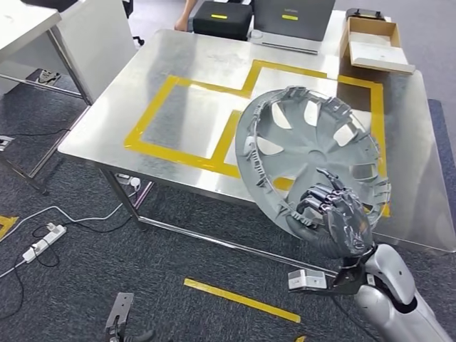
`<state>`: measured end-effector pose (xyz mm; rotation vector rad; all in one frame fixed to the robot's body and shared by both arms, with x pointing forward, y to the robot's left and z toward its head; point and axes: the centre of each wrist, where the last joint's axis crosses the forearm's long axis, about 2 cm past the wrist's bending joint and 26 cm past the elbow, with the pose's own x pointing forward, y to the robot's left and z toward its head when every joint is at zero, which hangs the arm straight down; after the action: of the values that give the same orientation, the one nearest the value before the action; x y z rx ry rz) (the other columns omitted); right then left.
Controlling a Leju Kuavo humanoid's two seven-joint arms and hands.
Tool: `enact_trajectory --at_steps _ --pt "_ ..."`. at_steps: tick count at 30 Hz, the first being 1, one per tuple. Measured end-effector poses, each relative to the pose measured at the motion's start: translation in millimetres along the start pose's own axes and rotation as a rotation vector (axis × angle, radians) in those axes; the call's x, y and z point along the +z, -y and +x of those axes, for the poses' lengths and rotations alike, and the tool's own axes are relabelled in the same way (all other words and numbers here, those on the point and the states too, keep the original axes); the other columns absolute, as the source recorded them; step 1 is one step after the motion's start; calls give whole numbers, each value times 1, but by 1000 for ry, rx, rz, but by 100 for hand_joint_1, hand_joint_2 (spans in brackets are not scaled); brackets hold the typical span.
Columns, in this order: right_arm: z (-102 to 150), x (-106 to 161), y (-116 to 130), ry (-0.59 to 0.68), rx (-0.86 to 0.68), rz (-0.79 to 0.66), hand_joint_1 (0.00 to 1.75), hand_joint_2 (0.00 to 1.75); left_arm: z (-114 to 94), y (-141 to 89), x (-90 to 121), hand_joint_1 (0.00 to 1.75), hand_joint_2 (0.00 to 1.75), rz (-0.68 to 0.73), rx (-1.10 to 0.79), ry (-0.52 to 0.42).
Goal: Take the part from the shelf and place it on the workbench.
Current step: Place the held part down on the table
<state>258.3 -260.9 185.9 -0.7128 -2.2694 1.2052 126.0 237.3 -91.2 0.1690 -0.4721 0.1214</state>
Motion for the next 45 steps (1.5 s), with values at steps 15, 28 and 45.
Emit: enact_trajectory --at_steps 15,28,45 --pt "0 0 0 -1 3 3 175 175 -1 0 0 0 175 -3 -4 -4" --pt "-1 -1 1 2 8 1 175 175 2 2 0 0 175 -9 -8 -1" --pt "-8 -11 3 2 28 23 175 175 4 3 0 0 175 -9 -46 5"
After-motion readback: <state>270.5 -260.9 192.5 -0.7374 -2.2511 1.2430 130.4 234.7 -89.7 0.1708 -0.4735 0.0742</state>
